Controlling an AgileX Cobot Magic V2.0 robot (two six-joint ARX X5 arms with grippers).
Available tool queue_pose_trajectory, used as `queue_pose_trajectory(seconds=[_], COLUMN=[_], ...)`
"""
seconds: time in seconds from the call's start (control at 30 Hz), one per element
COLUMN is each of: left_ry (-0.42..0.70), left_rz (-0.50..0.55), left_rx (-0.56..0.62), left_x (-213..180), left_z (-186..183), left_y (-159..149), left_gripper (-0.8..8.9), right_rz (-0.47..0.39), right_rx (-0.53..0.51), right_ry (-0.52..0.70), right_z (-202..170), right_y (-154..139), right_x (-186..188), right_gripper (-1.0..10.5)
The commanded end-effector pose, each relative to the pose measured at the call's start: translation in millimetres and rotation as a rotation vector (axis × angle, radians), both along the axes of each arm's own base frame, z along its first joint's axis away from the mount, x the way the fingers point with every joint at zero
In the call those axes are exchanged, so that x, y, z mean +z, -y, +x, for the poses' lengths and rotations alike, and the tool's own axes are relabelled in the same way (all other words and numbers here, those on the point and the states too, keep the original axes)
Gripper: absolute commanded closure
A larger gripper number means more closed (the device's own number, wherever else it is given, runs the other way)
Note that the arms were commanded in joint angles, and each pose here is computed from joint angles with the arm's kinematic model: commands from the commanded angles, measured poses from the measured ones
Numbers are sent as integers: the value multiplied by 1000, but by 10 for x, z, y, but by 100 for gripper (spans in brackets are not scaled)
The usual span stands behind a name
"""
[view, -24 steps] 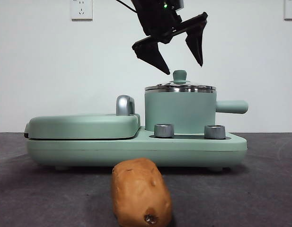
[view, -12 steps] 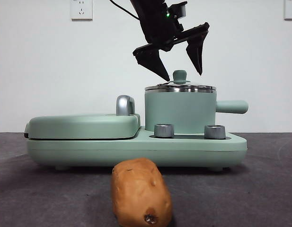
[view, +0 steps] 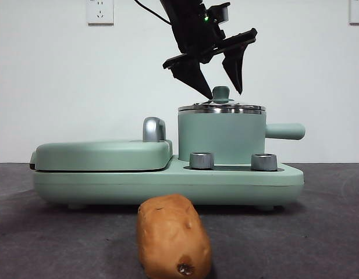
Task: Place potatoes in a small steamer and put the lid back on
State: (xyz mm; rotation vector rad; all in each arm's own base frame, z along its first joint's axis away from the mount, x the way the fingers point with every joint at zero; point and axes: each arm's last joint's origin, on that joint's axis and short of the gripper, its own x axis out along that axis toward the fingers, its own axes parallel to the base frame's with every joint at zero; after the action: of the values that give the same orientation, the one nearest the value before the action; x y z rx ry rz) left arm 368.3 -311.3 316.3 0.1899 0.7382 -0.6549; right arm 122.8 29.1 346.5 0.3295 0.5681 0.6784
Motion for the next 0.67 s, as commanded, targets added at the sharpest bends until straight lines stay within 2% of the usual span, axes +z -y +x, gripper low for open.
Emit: queue_pose_trajectory(seconds=[0.03,0.3,0.5,0.67], left_ry=[9,7,34,53], left_rz=[-8,-3,-13,-22], left_rx=[-4,-6,4,1], left_x=[-4,-8,30,243], left_z=[12,9,21,-8], left_y=[72,69,74,37], left_gripper=[628,798,807,807], right_rz=[8,8,8,8], right_rx=[3,3,3,3], right_ry=[14,14,14,14], right_z=[-4,-4,-4,-4], right_y=[-5,-5,-5,-5], right_x=[54,54,54,54], right_gripper=[495,496,495,496])
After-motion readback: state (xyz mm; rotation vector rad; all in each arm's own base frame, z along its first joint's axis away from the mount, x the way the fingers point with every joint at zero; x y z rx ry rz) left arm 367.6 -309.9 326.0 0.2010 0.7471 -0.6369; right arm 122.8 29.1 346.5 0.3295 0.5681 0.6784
